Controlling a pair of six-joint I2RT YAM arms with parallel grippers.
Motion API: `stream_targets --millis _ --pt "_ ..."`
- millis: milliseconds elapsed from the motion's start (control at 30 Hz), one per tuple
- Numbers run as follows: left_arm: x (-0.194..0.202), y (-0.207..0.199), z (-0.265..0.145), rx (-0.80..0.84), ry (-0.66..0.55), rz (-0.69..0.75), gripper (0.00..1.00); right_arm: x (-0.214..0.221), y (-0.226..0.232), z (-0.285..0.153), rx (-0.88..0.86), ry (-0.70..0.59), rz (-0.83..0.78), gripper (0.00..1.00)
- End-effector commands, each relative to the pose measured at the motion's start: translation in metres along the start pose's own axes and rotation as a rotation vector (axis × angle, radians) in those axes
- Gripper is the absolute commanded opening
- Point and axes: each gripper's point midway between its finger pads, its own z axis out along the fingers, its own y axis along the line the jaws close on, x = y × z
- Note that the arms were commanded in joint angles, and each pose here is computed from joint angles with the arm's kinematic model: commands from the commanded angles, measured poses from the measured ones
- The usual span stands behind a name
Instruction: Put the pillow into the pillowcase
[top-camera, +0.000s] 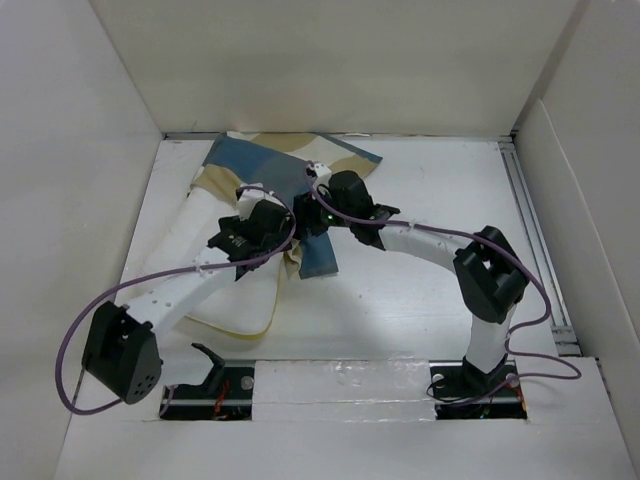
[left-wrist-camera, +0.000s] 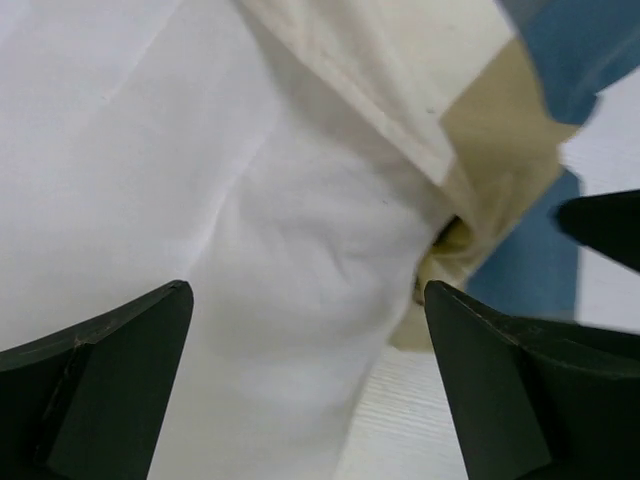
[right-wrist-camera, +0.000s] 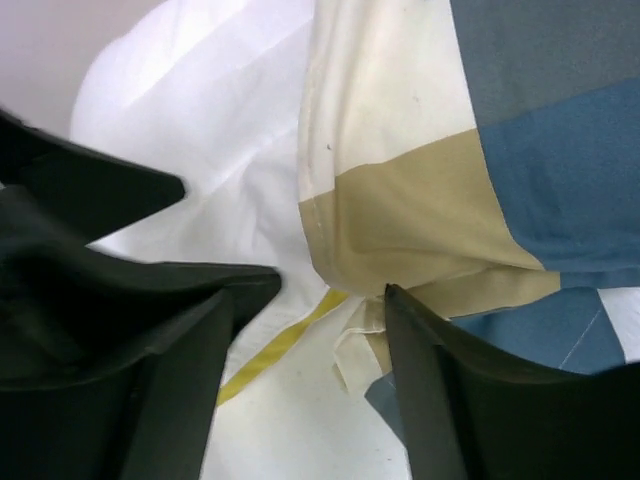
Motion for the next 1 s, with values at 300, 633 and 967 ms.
stream_targets --millis 300,633,967 --pt "0.005 -0.007 -0.055 0.253 -0.015 -0.327 1.00 -0.021 0.004 -0.001 -0.003 0.021 -0.078 1.00" --pt "0.071 0.005 -0.017 0.125 0.130 -0.247 1.00 -0.072 -0.009 -0.016 0.093 -0.032 -0.160 1.00" --pt "0.101 0.008 0.014 -0.016 0.195 -0.190 0.42 -0.062 -0.002 0.033 0.200 0.119 -0.387 1.00"
